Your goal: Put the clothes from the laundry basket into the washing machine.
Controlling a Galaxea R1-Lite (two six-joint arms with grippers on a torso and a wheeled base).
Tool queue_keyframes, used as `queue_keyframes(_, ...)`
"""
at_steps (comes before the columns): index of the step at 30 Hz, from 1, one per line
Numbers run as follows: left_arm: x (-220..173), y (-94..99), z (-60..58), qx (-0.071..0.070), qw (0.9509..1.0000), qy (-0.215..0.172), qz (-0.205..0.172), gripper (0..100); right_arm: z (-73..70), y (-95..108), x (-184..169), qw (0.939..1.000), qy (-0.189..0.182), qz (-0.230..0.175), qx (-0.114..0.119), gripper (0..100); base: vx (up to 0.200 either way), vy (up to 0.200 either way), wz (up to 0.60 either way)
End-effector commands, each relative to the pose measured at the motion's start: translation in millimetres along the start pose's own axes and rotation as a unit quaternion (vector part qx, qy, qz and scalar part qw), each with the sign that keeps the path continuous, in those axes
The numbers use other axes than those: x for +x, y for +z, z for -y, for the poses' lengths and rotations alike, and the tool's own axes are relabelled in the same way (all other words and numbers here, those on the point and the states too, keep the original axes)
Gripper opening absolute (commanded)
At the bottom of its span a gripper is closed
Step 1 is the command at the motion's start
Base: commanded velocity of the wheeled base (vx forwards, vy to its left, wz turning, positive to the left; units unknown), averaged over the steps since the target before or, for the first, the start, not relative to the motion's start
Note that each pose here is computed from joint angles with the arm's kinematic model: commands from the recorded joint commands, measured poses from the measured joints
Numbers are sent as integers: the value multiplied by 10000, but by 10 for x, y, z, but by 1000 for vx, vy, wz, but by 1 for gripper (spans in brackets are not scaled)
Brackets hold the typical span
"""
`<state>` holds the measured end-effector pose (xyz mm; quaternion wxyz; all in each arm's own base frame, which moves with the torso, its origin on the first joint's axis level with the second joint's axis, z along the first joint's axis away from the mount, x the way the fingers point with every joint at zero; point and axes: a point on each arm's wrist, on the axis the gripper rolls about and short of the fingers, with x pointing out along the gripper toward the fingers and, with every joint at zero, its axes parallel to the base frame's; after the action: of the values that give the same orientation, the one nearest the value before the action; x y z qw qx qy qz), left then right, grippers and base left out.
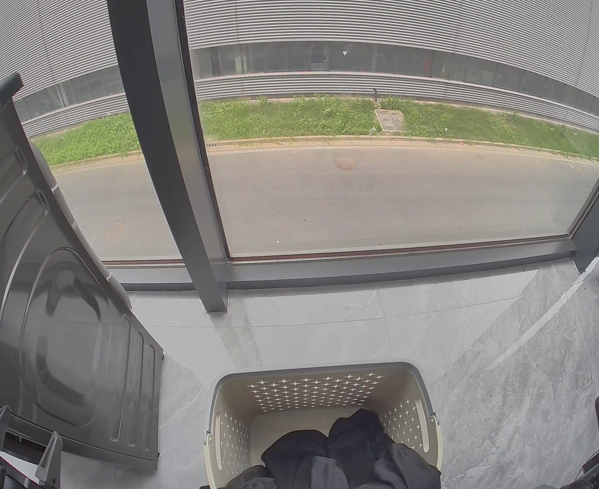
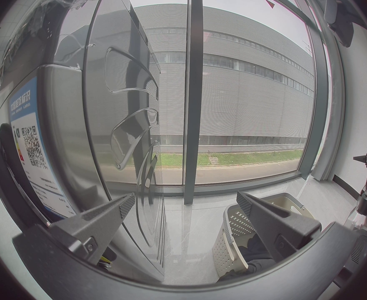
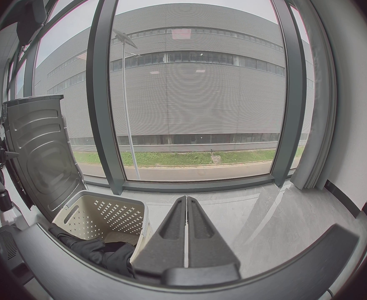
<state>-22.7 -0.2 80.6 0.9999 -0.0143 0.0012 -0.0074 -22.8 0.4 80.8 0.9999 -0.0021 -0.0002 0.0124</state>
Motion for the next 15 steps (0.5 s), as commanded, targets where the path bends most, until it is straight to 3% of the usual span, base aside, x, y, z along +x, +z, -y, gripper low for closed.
queue_keyframes(1,-1,-53,-1,-3,10000,5,3,100,0,-51,7,10000,6,-48,-1,0,0,0,0)
queue_keyframes(15,-2,-49,-1,-3,10000,-10,10,100,0,-51,7,10000,6,-48,-1,0,0,0,0)
